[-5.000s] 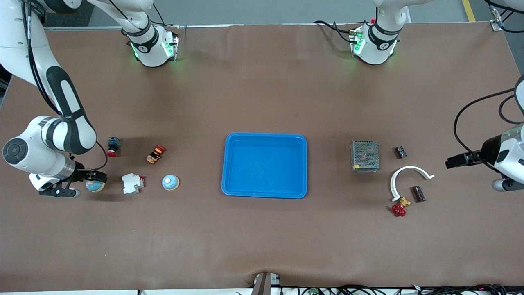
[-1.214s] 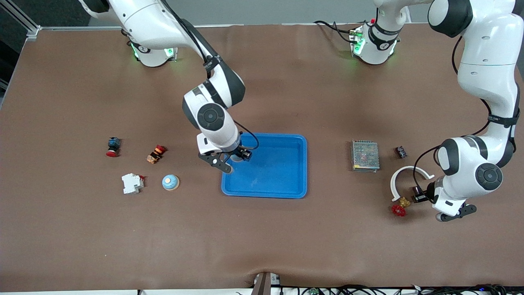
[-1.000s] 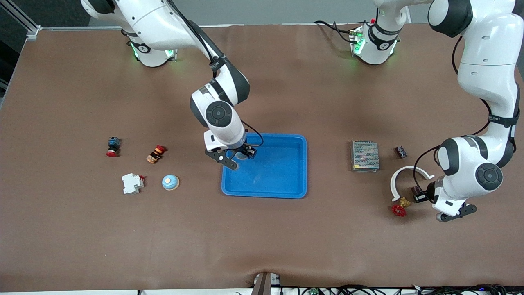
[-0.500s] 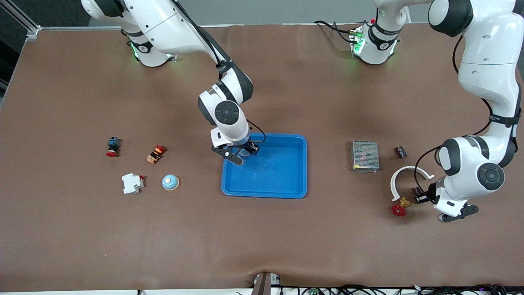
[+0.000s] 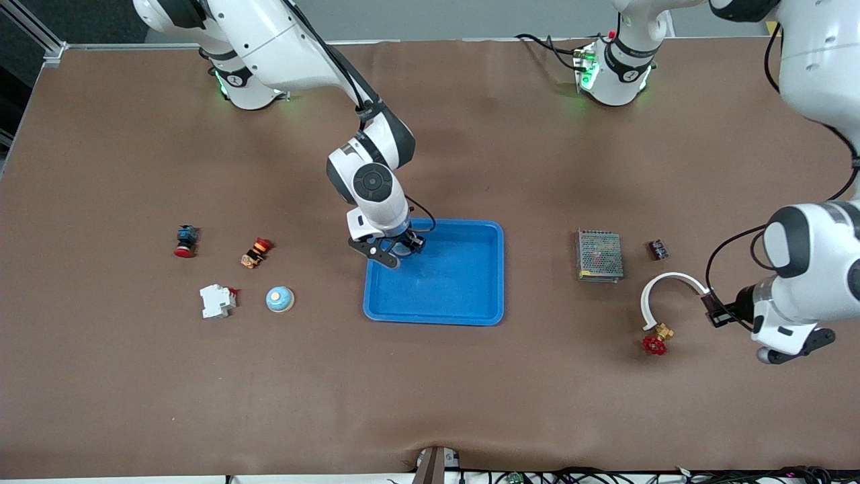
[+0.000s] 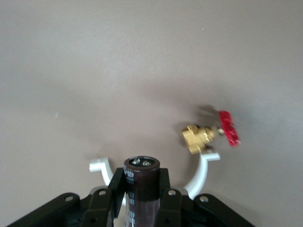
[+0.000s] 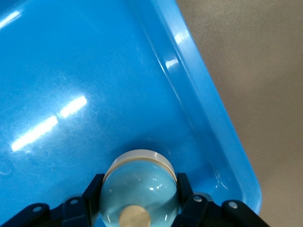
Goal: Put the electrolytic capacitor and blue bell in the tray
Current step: 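Lower the bell into the tray while the left gripper lifts the capacitor, then release the bell and move the right gripper to the second bell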
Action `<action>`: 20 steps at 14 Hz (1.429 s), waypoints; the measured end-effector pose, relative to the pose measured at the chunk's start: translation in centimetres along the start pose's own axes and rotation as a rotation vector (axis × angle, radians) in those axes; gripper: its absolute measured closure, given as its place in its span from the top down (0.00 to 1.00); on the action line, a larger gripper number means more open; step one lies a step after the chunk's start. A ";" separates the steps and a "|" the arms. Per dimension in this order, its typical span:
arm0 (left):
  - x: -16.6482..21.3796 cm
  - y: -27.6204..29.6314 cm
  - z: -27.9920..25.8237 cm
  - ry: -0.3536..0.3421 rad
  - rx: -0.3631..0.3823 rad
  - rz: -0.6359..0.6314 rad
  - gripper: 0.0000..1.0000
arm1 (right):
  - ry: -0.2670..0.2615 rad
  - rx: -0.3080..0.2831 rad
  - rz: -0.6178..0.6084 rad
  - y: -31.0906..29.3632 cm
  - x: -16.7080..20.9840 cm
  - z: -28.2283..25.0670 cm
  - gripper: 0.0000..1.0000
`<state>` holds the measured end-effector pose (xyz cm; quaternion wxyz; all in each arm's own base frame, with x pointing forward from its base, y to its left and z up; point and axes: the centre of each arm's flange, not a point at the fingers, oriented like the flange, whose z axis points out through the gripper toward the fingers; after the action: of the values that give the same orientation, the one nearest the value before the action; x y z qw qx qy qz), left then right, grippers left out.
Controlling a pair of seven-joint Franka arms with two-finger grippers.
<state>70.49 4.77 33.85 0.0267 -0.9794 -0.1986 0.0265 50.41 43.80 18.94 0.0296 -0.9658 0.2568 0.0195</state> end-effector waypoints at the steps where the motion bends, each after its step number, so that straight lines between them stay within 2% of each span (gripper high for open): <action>1: -0.9 1.3 -1.6 -0.011 0.008 -0.020 0.33 | 0.003 0.000 0.002 0.1 0.2 0.1 0.66; 3: -2.9 5.4 -3.2 -0.020 0.020 -0.070 0.33 | 0.011 -0.001 0.007 0.3 0.7 0.2 0.66; 10: -11.6 19.9 -3.2 -0.007 0.040 -0.242 0.33 | 0.026 0.011 0.020 0.4 1.4 0.9 0.66; 14: -15.8 24.8 -3.1 -0.015 0.034 -0.313 0.33 | 0.031 0.025 0.029 0.1 1.3 0.6 1.00; 17: -19.3 28.3 -3.0 -0.029 0.027 -0.375 0.33 | 0.032 0.028 0.029 -0.7 1.6 -0.5 1.00; 20: -23.5 32.0 -2.4 -0.040 0.032 -0.425 0.33 | 0.004 -0.034 0.035 -1.9 2.8 -3.6 1.00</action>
<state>61.42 -33.92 35.22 0.0431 -0.9143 -0.4005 0.0428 53.83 43.84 22.48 0.0123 -0.9615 0.2736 0.0225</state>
